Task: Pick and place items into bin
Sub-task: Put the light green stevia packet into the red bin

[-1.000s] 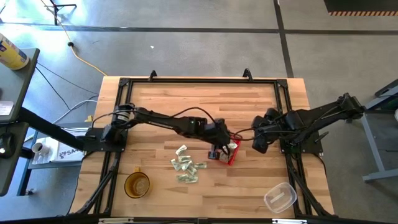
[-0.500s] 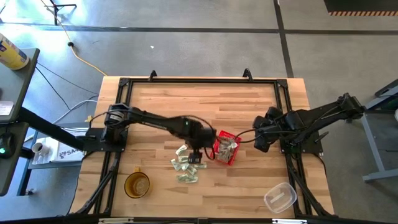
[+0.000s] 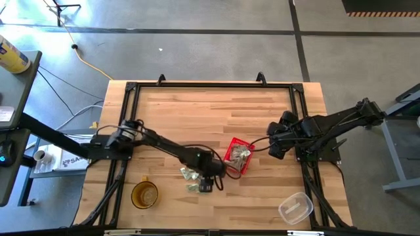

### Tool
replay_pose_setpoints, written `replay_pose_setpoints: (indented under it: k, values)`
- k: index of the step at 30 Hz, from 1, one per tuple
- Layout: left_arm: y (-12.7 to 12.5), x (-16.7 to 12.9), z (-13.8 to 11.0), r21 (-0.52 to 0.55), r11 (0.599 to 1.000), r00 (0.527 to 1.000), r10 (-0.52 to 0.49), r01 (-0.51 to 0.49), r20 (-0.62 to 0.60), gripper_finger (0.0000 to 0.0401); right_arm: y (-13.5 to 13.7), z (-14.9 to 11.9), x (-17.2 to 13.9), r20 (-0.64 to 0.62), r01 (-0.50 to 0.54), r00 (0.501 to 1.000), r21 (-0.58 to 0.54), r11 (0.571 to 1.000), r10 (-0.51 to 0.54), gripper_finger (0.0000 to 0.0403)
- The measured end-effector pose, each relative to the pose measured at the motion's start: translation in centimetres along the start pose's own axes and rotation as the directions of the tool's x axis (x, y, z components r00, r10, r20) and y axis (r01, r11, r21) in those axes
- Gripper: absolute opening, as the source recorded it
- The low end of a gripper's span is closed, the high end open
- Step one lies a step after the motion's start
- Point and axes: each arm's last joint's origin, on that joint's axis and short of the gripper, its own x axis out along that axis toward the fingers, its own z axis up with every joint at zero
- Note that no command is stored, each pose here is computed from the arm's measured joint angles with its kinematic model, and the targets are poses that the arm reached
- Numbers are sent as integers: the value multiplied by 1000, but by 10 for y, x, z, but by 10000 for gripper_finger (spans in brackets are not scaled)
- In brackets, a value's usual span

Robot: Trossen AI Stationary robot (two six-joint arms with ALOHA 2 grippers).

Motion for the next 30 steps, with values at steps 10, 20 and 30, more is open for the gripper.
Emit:
replay_pose_setpoints:
  k: [10,20,30]
  values:
    - [13,21,1,-78,990,993,121,-121,-8,166,0,-1,0,-19,-20,1000,29,999,20,330]
    - [40,-33,39,-57,983,984,174,-172,32,47,-1,-2,0,-21,7,1000,20,1000,-7,330]
    - [68,-81,99,-88,995,926,72,-42,371,35,-4,-5,0,-53,39,998,56,998,-36,330]
